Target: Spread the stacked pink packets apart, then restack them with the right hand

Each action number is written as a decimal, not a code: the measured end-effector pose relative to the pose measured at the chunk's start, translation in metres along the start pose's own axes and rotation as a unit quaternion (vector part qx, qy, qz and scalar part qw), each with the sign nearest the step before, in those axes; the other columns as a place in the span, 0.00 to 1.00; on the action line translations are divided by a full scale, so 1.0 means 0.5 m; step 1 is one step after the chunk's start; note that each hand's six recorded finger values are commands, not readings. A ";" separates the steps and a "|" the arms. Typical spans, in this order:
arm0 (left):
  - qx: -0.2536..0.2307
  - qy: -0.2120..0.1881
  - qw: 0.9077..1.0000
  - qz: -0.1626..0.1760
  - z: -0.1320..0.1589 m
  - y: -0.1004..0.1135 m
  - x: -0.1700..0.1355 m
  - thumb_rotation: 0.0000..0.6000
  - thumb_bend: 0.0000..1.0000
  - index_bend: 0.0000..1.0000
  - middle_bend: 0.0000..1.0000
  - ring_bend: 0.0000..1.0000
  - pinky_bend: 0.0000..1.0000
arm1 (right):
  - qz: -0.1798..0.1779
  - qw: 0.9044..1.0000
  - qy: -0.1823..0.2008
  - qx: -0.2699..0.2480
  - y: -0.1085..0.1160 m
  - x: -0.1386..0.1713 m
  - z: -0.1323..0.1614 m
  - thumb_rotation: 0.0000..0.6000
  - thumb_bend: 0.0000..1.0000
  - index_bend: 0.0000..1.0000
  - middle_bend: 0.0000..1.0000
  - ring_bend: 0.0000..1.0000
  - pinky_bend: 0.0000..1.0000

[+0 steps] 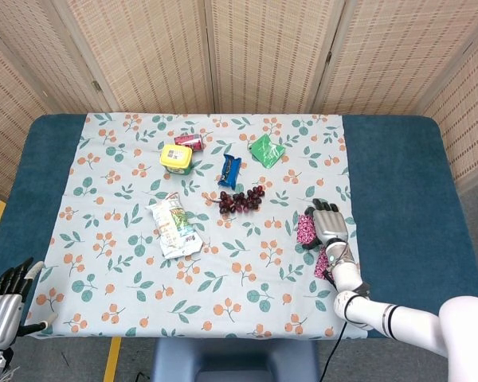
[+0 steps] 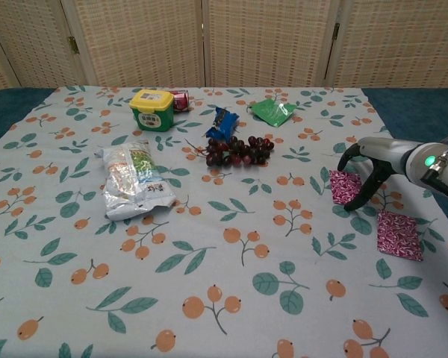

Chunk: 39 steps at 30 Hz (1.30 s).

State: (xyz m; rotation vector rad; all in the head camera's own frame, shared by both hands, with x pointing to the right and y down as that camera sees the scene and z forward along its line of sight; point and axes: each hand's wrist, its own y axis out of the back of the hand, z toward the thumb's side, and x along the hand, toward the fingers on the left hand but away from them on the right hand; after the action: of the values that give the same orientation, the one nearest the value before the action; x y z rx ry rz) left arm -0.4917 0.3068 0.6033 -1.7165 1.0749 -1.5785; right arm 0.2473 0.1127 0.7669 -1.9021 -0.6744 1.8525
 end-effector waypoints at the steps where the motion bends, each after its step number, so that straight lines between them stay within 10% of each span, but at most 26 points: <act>1: 0.000 0.000 1.000 0.000 0.000 0.000 0.000 1.00 0.19 0.01 0.00 0.03 0.00 | 0.000 1.000 -0.001 0.000 0.000 0.000 -0.001 0.91 0.10 0.22 0.06 0.00 0.00; 24: -0.004 0.000 1.000 -0.004 -0.004 -0.005 0.000 1.00 0.19 0.01 0.00 0.03 0.00 | -0.015 1.000 0.002 -0.017 0.027 0.021 -0.003 0.93 0.10 0.31 0.08 0.00 0.00; 39: -0.004 -0.009 1.000 -0.005 0.000 -0.007 0.009 1.00 0.19 0.01 0.00 0.03 0.00 | 0.001 0.992 -0.011 -0.124 0.023 0.129 -0.094 0.93 0.10 0.31 0.08 0.00 0.00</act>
State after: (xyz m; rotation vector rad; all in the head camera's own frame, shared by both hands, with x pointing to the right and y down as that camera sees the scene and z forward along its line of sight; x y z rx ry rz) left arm -0.4910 0.3047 0.6086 -1.7406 1.0680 -1.5631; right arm 0.2953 0.1441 0.7104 -2.0348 -0.9499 1.8659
